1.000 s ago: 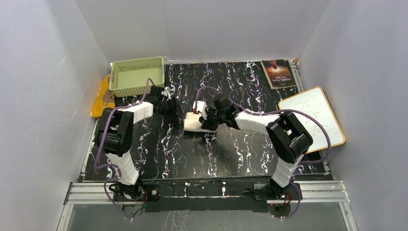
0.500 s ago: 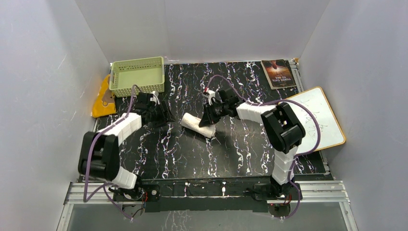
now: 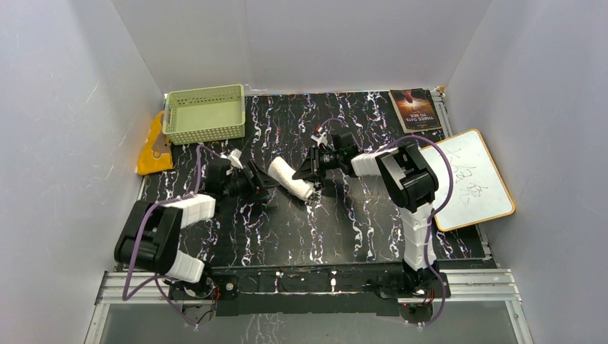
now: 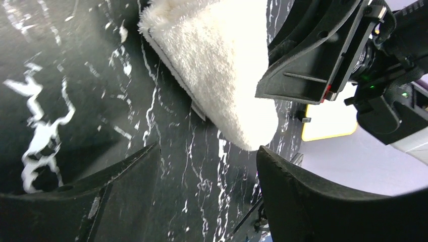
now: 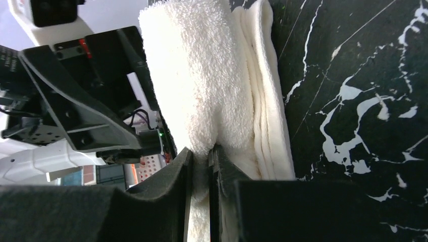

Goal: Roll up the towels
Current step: Roll the towel at the center of the board, then pick up the towel at the center of the board.

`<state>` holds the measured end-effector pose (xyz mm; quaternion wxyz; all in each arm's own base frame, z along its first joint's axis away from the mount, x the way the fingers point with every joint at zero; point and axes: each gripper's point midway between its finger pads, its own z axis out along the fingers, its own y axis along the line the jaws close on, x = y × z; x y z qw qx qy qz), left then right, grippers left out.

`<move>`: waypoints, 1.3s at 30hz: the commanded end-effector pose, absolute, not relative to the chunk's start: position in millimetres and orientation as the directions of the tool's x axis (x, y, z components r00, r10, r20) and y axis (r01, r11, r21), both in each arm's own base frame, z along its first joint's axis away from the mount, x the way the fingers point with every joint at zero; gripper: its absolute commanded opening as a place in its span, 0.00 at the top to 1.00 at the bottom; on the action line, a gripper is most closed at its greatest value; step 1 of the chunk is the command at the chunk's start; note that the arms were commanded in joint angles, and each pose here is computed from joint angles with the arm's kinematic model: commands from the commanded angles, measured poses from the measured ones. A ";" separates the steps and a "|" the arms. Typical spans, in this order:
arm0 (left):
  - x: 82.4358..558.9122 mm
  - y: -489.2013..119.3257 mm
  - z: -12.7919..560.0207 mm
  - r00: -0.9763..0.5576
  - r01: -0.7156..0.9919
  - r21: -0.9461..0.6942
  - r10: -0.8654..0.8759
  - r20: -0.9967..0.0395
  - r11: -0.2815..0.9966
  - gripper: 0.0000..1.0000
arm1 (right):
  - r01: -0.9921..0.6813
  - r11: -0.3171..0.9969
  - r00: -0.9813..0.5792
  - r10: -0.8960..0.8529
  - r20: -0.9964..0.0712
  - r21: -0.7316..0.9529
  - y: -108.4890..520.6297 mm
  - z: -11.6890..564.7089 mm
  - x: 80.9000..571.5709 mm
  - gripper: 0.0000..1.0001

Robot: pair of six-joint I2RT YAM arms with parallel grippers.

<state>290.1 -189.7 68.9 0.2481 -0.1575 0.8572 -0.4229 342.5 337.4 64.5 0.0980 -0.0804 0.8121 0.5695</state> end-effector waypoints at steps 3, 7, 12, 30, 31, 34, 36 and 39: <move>326.6 -219.3 91.2 -0.784 0.076 -0.890 -0.524 -0.331 0.449 0.29 | -0.224 0.283 -0.969 0.040 -0.245 0.933 343.8 77.6 352.3 1.00; 343.6 -222.9 84.9 -0.756 0.055 -0.911 -0.579 -0.306 0.409 0.25 | -0.224 0.294 -0.969 0.037 -0.246 0.929 341.7 73.5 350.2 1.00; 357.5 -223.1 71.0 -0.720 0.002 -0.940 -0.652 -0.238 0.341 0.24 | -0.228 0.297 -0.968 0.034 -0.249 0.927 341.5 72.1 349.0 1.00; 375.7 -258.7 71.4 -0.747 0.110 -0.944 -0.601 -0.284 0.310 0.57 | -0.258 0.271 -0.960 0.037 -0.278 0.927 343.8 87.2 350.6 1.00; 378.9 -257.3 75.1 -0.748 0.128 -0.938 -0.590 -0.304 0.321 0.63 | -0.266 0.266 -0.958 0.037 -0.286 0.927 343.8 89.9 350.6 1.00; 390.1 -248.5 95.5 -0.750 0.209 -0.913 -0.542 -0.379 0.350 0.68 | -0.315 0.248 -0.942 0.033 -0.333 0.916 343.6 105.3 350.1 0.90; 400.0 -238.9 107.3 -0.755 0.252 -0.896 -0.504 -0.419 0.367 0.69 | -0.365 0.254 -0.922 0.032 -0.385 0.896 341.5 118.0 351.3 0.58; 415.8 -225.0 125.0 -0.763 0.307 -0.859 -0.434 -0.479 0.409 0.69 | -0.434 0.287 -0.886 0.039 -0.463 0.854 328.7 137.7 357.6 0.39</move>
